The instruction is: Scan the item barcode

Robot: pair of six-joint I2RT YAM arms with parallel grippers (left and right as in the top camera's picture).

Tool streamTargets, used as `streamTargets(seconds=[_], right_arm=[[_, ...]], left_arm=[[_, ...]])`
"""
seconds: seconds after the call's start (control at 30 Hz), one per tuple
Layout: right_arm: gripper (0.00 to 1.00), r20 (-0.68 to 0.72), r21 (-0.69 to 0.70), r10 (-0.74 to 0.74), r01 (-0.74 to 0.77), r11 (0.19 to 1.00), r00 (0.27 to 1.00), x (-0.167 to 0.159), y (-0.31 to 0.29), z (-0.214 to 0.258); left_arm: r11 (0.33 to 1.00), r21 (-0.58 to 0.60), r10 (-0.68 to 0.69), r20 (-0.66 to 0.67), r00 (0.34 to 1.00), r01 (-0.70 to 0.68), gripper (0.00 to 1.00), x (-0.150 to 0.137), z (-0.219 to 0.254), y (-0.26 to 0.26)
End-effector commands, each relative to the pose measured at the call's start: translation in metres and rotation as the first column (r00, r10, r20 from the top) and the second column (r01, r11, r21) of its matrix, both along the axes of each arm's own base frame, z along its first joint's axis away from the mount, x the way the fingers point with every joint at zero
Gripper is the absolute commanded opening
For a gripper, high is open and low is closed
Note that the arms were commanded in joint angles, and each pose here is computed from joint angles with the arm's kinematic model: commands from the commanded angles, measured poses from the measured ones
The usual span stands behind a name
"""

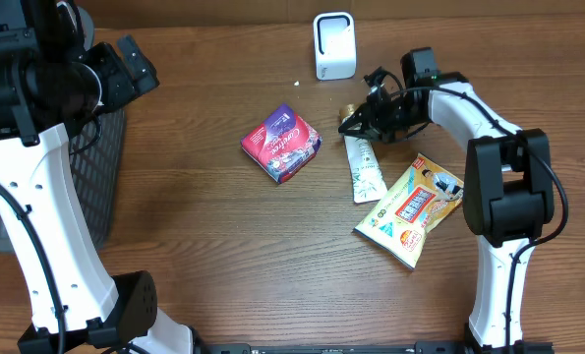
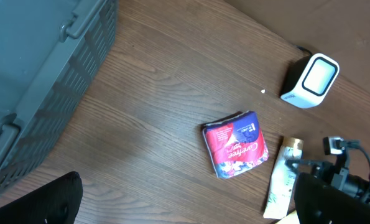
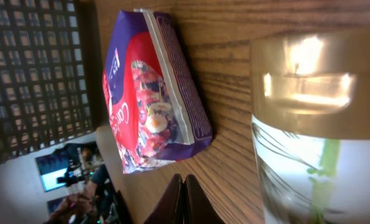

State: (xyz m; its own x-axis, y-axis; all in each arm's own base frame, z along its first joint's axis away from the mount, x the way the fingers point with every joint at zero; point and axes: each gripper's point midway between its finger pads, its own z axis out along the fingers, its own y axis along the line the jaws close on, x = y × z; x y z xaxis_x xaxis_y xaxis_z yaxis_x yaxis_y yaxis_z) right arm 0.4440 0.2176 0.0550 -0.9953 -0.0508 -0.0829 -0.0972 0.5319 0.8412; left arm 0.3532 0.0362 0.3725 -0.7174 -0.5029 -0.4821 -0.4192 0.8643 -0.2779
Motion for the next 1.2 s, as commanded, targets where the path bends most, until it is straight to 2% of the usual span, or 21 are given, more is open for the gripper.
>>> streamTargets(seconds=[0.0,0.2,0.4,0.53,0.67,0.77,0.9,1.17], right_arm=[[0.04,-0.026,0.084,0.024,-0.022,0.996,0.999,-0.009,0.005,-0.005],[0.04,-0.054,0.083,0.021,-0.017,0.996,0.998,-0.019,0.004,-0.022],[0.04,-0.121,0.178,0.047,-0.025,0.984,0.992,-0.030,0.010,-0.041],[0.04,-0.181,0.174,0.039,-0.007,0.985,0.983,-0.034,0.009,-0.058],[0.04,-0.177,0.159,0.029,-0.001,0.987,0.984,-0.031,0.007,-0.056],[0.04,-0.189,-0.001,-0.020,0.020,1.000,0.982,-0.025,-0.005,-0.061],[0.04,-0.124,-0.261,-0.082,0.047,0.964,0.989,-0.011,-0.033,-0.047],[0.04,0.054,-0.473,-0.137,0.146,0.869,0.989,0.006,-0.066,0.030]], left_arm=[[1.000,0.002,0.005,-0.002,1.000,-0.005,1.00,0.000,-0.001,0.001],[1.000,0.002,0.004,-0.002,1.000,-0.004,1.00,0.000,-0.001,0.001],[1.000,0.002,0.005,-0.002,1.000,-0.005,1.00,0.000,-0.001,0.001],[1.000,0.002,0.005,-0.002,1.000,-0.005,1.00,0.000,-0.001,0.001],[1.000,0.001,0.004,-0.002,1.000,-0.004,1.00,0.000,-0.001,0.000],[1.000,0.002,0.005,-0.002,1.000,-0.005,1.00,0.000,-0.001,0.001],[1.000,0.002,0.005,-0.002,1.000,-0.005,1.00,0.000,-0.001,0.001],[1.000,0.002,0.005,-0.002,1.000,-0.005,1.00,0.000,-0.001,0.001]])
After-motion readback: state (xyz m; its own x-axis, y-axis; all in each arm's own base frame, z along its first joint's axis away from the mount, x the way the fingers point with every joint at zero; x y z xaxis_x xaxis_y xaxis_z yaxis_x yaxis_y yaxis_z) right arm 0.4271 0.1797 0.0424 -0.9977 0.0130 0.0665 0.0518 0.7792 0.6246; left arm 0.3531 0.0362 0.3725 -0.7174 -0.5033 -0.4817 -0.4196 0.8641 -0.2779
